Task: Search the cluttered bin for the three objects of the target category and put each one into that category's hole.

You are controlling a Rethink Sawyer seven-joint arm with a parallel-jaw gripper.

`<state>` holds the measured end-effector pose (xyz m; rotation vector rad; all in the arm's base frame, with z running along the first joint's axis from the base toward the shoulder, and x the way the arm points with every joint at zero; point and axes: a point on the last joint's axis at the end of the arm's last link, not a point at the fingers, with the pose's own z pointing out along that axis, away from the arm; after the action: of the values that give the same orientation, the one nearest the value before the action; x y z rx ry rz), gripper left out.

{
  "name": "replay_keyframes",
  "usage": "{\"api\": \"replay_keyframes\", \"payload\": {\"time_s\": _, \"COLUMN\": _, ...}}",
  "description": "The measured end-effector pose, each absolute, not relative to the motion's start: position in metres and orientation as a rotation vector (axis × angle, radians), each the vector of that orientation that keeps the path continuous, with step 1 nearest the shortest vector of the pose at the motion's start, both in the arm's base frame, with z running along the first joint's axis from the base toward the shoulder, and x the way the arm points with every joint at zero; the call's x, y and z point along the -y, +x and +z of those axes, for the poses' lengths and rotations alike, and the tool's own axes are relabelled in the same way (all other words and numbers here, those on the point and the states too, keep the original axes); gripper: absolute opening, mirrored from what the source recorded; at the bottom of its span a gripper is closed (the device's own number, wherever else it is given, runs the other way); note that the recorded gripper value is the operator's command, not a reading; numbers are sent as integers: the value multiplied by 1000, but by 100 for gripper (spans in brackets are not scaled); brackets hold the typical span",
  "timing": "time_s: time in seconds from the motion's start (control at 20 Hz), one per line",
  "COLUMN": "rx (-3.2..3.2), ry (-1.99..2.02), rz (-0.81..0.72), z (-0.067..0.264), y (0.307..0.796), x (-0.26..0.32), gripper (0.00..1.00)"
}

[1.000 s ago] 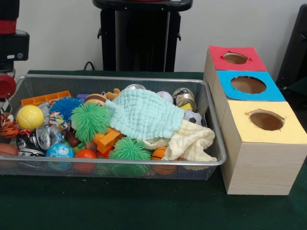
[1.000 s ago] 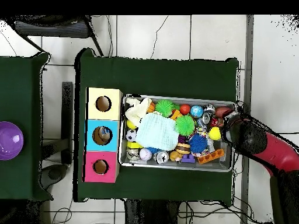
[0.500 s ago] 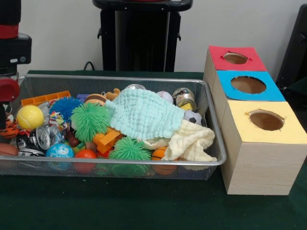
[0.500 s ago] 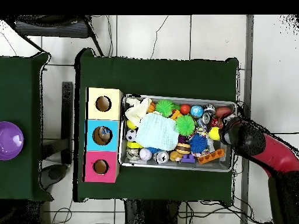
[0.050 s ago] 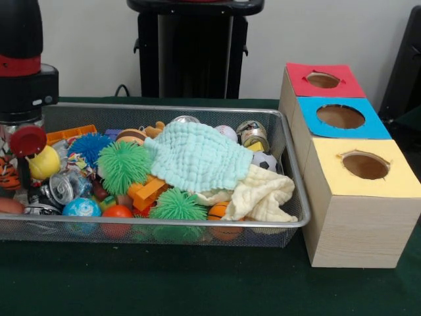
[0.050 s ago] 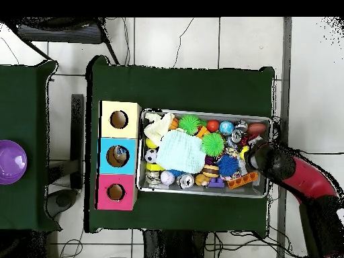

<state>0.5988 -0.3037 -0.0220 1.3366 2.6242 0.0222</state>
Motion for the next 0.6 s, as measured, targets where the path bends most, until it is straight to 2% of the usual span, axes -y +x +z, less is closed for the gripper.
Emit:
{"api": "replay_keyframes", "payload": {"time_s": 0.35, "rx": -2582, "ry": 1310, "rz": 25, "z": -47, "y": 598, "x": 296, "gripper": 0}}
{"api": "replay_keyframes", "payload": {"time_s": 0.6, "rx": -2536, "ry": 1266, "rz": 23, "z": -50, "y": 608, "x": 291, "gripper": 0}}
